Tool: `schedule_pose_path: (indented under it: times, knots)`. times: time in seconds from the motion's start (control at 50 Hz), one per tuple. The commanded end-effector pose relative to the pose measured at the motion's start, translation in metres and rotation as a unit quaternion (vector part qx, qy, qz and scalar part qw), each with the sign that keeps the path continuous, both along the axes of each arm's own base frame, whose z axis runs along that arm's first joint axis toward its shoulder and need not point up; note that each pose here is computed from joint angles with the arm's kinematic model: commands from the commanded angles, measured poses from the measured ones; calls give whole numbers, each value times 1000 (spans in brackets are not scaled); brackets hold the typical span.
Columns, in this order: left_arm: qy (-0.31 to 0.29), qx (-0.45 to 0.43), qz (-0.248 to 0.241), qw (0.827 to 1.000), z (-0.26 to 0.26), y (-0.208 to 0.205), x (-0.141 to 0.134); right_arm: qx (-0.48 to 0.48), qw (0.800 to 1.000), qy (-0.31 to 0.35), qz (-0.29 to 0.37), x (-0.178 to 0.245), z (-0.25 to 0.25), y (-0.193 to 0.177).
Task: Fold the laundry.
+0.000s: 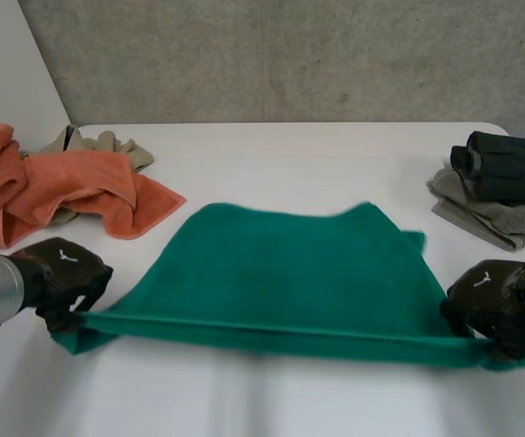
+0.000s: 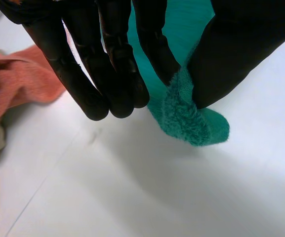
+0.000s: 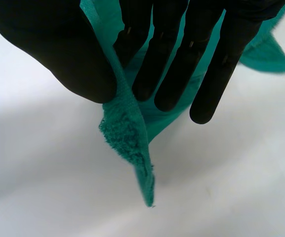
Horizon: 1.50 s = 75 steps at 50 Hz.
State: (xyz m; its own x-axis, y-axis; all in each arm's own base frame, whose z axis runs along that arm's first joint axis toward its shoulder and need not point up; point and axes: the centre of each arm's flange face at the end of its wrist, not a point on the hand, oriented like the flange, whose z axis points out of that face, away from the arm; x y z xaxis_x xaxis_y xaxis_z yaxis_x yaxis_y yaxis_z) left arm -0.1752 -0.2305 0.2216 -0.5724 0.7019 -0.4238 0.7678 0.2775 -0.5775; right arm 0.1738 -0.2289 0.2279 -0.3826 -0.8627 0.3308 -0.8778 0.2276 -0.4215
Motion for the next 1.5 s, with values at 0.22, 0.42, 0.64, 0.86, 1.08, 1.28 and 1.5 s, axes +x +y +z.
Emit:
schedule_pose_path:
  times: [0.22,0.42,0.64,0.86,1.08,1.28,1.5]
  knots:
    - [57,-409,14,910,114,-144,-54,-420,899,-100,-71,61,87,-126]
    - [305,-612,44,728,243,-158,-47,-668,675,-303,-78,72,198,-151]
    - [275,-511,72,811,161,-181,-33,-591,753,-284,-65,81,144,-152]
    - [207,-372,43,904,29,-170,-37,-383,900,-199,-68,80,5,-139]
    - [78,-176,21,981,-51,-83,-16,-184,977,-45,-97,30,-46,-71]
    - [-64,35,-12,997,-37,13,11,-70,994,80,-1,-13,-30,-5]
    - [-28,-87,-22,996,-18,-44,-19,-117,991,45,-40,-3,-46,-39]
